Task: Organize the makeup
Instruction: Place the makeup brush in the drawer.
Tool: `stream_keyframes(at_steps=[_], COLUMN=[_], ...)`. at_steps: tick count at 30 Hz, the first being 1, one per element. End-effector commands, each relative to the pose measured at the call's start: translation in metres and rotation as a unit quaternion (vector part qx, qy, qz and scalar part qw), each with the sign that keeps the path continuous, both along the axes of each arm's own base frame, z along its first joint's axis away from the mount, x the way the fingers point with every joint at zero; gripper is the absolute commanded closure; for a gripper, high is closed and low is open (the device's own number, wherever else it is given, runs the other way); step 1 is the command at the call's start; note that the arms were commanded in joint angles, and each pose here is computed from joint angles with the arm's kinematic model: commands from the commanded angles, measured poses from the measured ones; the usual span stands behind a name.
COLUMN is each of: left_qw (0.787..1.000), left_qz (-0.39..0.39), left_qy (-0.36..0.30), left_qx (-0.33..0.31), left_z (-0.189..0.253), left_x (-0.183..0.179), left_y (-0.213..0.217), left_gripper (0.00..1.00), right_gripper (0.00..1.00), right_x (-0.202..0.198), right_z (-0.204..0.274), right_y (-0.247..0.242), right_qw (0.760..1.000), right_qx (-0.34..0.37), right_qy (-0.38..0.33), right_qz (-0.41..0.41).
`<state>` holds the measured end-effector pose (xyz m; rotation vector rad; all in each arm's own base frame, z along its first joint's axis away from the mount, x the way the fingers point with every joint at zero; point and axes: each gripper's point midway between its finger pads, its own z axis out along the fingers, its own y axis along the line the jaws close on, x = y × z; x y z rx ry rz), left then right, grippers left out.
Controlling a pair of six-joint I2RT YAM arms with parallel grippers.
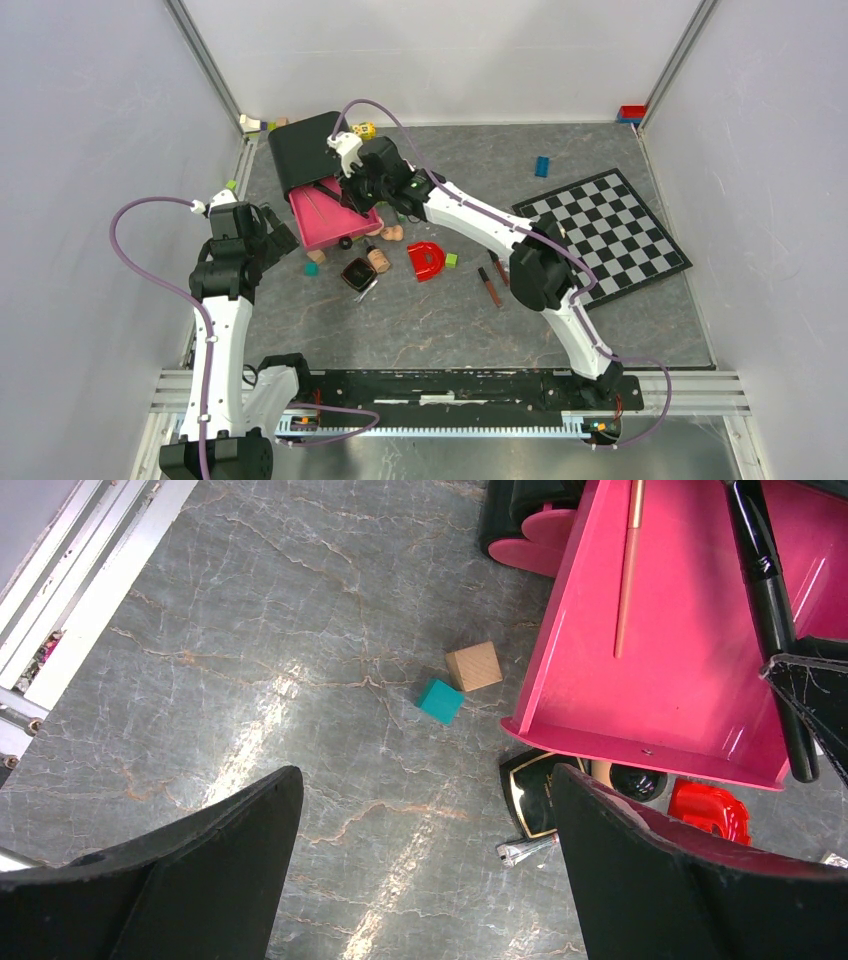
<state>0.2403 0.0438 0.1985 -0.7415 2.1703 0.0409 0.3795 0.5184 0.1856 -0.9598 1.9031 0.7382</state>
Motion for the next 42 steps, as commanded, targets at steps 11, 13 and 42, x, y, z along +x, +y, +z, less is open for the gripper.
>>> stream_keyframes(at_steps=[11, 13, 42], left_qw=[1.0, 1.0, 1.0], left_qz=[-0.003, -0.004, -0.003], left_qy=[-0.015, -0.016, -0.014], left_qx=[0.017, 0.017, 0.017], left_z=[0.007, 0.007, 0.006], left_x=[0.004, 0.005, 0.004], left_y=[0.004, 0.004, 0.004], left_gripper=[0.0, 0.0, 0.0], right_gripper=[0.97, 0.96, 0.56], right_x=[0.006, 0.005, -0.009], right_z=[0.016, 0.011, 0.086], right_y=[0.025, 0.024, -0.017], right_qw=[0.997, 0.998, 0.99], right_qx=[0.031, 0.023, 0.041], right_qy=[-0.06, -0.061, -0.133], right_qz=[0.027, 0.026, 0.007])
